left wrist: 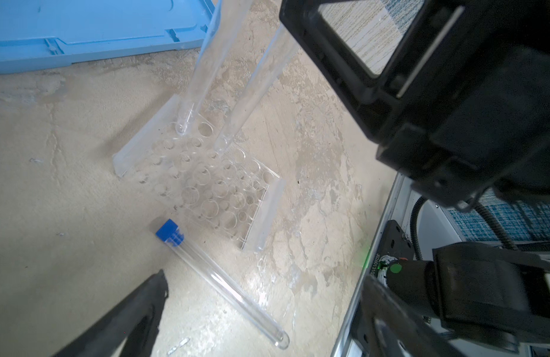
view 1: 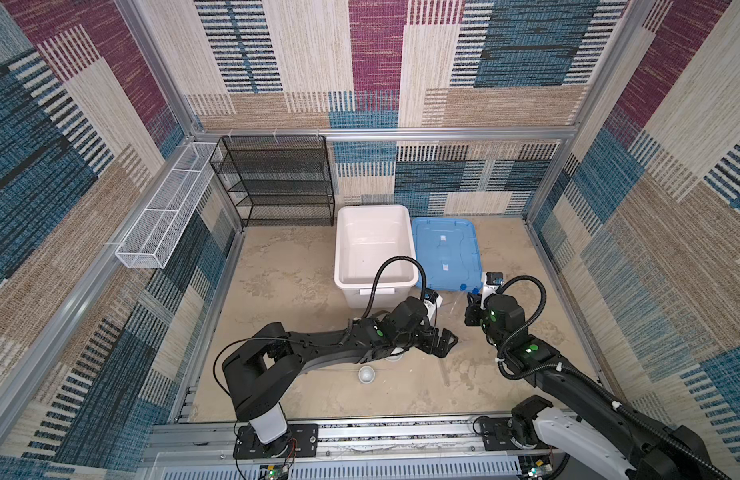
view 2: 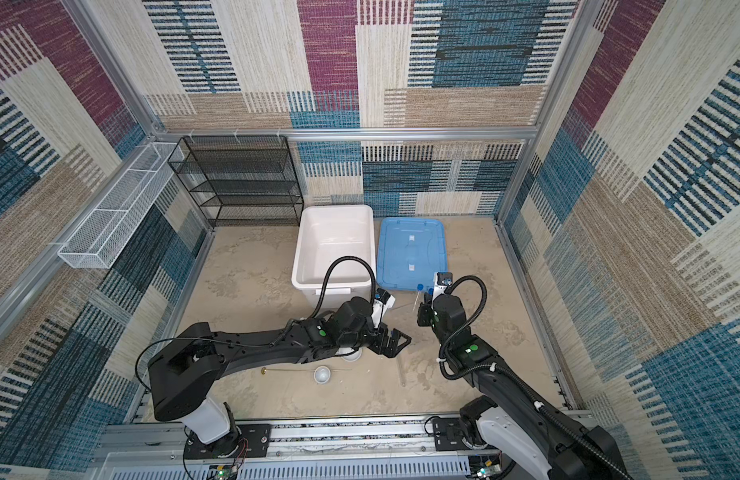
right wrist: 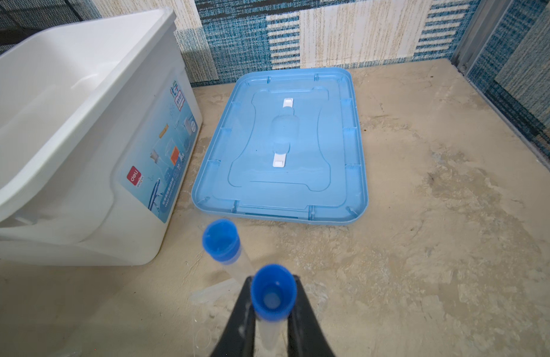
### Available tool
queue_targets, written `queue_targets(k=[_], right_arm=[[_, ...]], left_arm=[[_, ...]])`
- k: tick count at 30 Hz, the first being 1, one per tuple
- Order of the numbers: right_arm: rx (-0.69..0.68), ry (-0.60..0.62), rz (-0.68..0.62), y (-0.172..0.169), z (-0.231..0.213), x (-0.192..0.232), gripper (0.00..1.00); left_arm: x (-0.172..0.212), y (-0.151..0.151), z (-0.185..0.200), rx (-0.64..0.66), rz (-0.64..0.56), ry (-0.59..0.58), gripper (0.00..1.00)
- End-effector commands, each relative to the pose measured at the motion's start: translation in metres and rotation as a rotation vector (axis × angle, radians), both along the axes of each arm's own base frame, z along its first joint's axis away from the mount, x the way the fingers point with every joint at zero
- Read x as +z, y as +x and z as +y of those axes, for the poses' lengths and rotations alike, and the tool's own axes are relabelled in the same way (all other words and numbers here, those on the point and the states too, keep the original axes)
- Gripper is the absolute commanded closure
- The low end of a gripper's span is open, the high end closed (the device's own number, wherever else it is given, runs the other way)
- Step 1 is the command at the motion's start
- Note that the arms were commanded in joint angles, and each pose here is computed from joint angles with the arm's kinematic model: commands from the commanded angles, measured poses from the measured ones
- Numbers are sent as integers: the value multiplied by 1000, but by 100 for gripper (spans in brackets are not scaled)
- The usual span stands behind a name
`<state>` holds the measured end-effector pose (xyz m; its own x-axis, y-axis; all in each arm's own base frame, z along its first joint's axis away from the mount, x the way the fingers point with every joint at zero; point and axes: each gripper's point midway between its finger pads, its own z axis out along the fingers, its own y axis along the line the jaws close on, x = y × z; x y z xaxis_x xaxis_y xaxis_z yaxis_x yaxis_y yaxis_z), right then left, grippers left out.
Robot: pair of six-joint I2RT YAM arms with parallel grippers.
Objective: Organize the chemistry lab equipment
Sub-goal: 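Lower the tube into the clear rack and open right gripper, then lower left gripper onto a third blue-capped test tube and close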
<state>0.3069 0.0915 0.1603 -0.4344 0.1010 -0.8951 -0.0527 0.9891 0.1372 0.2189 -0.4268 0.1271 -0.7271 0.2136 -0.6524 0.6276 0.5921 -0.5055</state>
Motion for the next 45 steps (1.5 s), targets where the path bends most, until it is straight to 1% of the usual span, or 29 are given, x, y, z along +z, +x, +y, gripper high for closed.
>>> queue_targets(k=[1,6,12,21,22,26,33,34,35,36,37,41,43,45], right_arm=[[13,5,-22,4,4,5,86],[2,5,-14,4,2,2,84],[12,25,-14,2,4,3,74],[21,31,-12,2,6,2,71],[27,33,-9,2,8,2,69],[45,56,-17,-1,11,5,51],[27,87,-49,-7,5,16,36],[21,94,-55,-8,4,19,31],[13,102,-63,-9,3,23,24],[12,112,-70,-10,3,27,12],[10,121,-77,-10,2,32,2],[-9,179,-128,-15,-2,63,1],[-39,206,-155,-19,-8,77,1],[-74,224,-175,-23,-15,88,1]], left_arm=[[2,4,3,27,-4,0,1],[0,5,6,37,-3,7,1],[-3,7,9,52,4,21,1],[-3,8,11,62,7,31,1],[-3,8,11,63,6,33,1],[-4,9,12,68,7,44,1],[-7,10,15,73,5,88,1],[-9,11,16,73,6,104,1],[-11,12,18,78,10,124,0],[-14,13,20,85,18,155,0],[-17,13,21,87,22,181,2],[-34,10,28,76,27,320,8],[-44,7,30,67,48,380,9],[-52,3,29,55,68,416,10]])
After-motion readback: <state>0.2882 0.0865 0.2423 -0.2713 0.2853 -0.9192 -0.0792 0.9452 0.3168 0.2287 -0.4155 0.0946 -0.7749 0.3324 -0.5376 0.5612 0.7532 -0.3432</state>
